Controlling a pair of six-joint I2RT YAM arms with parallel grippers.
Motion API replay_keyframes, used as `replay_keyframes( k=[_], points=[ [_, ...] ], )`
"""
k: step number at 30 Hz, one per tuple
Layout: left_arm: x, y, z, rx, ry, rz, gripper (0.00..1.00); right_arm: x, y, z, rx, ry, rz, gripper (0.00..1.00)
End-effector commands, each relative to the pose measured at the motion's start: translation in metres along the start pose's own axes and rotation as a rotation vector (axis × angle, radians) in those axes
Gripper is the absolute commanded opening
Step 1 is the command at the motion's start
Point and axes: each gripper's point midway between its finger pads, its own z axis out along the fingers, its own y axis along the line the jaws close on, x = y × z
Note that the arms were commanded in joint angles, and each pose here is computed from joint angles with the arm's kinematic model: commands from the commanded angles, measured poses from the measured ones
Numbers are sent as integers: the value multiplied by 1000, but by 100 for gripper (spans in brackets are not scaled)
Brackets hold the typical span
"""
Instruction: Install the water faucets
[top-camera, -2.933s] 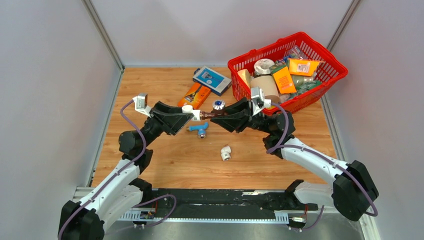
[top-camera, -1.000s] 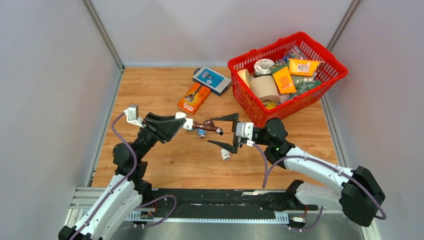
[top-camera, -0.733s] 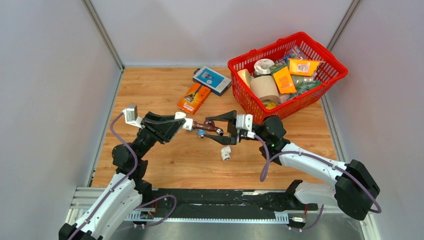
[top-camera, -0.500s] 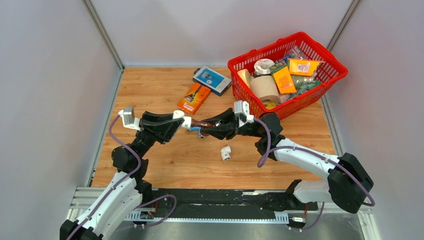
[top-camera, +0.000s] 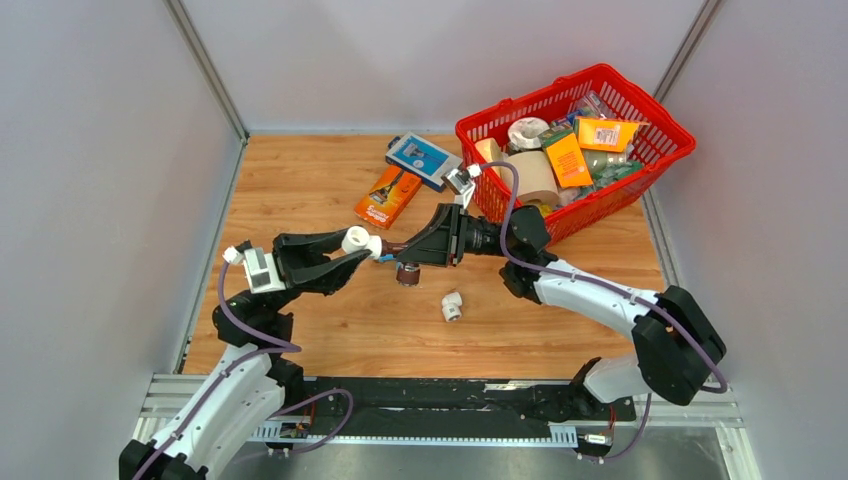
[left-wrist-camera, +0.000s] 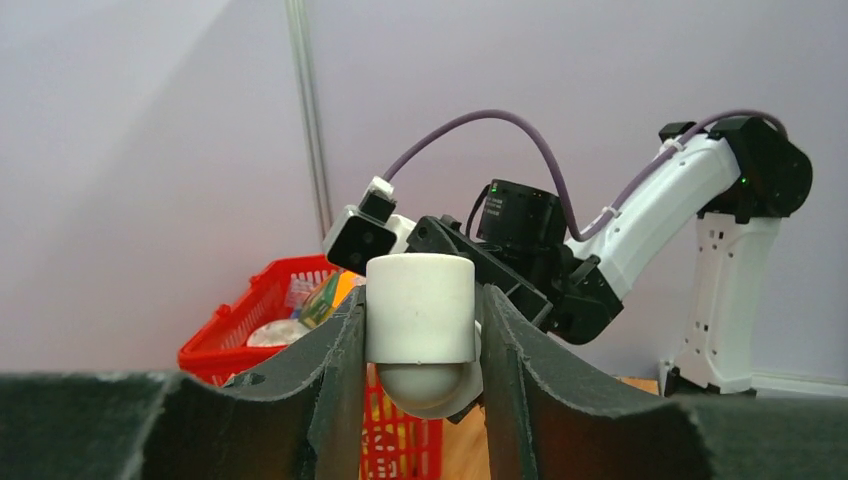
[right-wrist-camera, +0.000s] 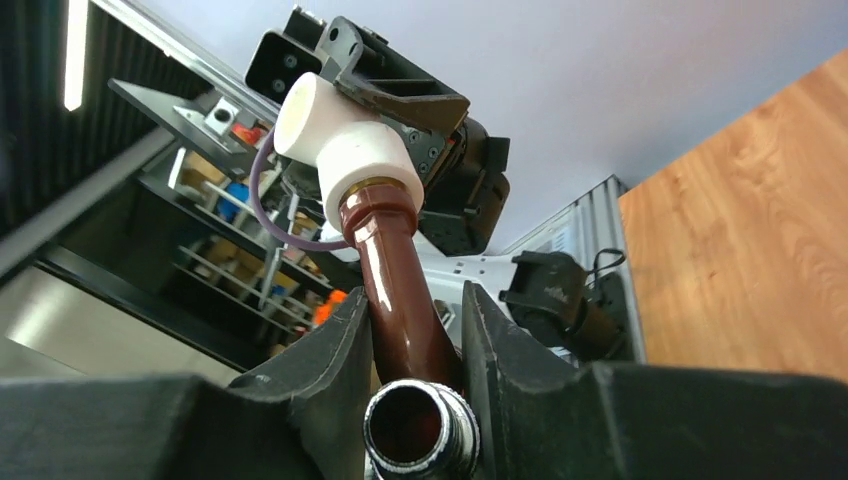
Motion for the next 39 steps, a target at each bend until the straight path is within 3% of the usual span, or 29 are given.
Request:
replay_keyframes(
  k=[1,4,7,12,21,24,27,33,39],
  points=[
    [10,-16,-5,118,47,186,0,-29,-39,6,146,-202,268,9],
    [12,4,-11,-38,36,81,0,-38,-40,5,195,-210,64,34],
    [-1,18,-15,-169,-11,28,0,-54,-35,-3,249,-261,-156,49],
    [-4,30,-20,-300,17,-85,0,-75,-15,-21,308,-313,-544,63],
    [-11,59,-19,-557,143,-256,0,-59,14,-48,259,-210,-1367,72],
    [-16,61,-12,-581,167,-313,0,-30,13,-54,189,-132,-1707,77],
    [-9,60,-7,-584,231,-371,0,-17,2,-55,189,-61,-1944,79],
    [-13,57,3,-567,251,-418,0,-18,17,-47,208,-110,-2218,79],
    [-14,51,11,-530,241,-484,0,-15,7,-29,236,-37,-2376,80]
  ],
)
